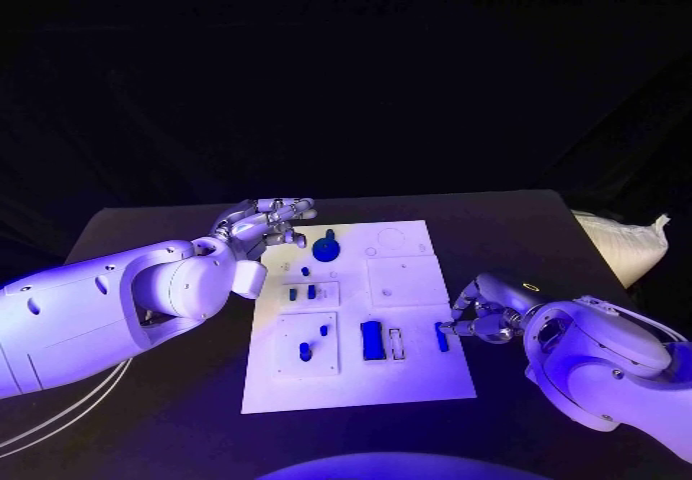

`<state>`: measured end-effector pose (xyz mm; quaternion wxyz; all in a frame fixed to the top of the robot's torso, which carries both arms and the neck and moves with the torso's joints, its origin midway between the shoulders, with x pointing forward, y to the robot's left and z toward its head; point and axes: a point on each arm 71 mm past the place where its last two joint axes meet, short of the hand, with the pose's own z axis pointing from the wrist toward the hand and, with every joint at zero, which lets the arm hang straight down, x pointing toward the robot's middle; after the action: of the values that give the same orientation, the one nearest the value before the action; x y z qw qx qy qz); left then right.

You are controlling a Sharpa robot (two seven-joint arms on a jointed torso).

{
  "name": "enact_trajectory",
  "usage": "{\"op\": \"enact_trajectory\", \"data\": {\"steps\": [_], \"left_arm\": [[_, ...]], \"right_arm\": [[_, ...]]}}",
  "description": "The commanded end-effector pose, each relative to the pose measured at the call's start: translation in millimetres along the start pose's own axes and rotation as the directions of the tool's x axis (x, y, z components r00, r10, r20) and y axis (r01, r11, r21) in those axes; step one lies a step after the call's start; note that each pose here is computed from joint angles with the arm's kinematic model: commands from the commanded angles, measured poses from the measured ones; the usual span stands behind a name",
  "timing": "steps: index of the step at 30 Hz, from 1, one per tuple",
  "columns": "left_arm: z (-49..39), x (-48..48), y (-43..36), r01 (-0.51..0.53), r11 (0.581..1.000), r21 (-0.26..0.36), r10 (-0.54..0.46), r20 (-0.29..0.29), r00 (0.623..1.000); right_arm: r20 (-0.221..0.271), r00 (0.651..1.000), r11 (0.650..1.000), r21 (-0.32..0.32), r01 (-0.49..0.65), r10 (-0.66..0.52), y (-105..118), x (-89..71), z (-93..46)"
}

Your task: Assemble the parts on the task board

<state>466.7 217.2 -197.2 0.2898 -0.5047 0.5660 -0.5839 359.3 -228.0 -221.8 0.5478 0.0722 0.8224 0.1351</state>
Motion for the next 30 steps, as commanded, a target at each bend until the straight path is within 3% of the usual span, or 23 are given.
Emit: {"op": "enact_trajectory", "data": {"steps": [1,7,19,30], "left_arm": [[0.4,2.4,-0.4,0.008,1.000,0.005,-0.008,-0.015,1.000],[0.6,2.4,-0.4,0.008,1.000,0.005,-0.008,-0.015,1.000],[0.5,2.1,-0.4,0.008,1.000,0.005,-0.008,-0.015,1.000],[0.3,2.0,-0.3,0.008,1.000,0.003,-0.008,-0.015,1.000]], "right_arm": [[0.032,0.995,0.995,0.011,0.096,-0.096,-3.5,-1.2,1.4],[0.025,0.995,0.996,0.010,0.092,-0.092,-3.6,5.6,5.3],[-0.042,0.995,0.996,0.011,0.088,-0.088,0.0,25.1,12.0],[-0.070,0.990,0.992,0.024,0.125,-0.123,-0.5,32.4,16.7]]}}
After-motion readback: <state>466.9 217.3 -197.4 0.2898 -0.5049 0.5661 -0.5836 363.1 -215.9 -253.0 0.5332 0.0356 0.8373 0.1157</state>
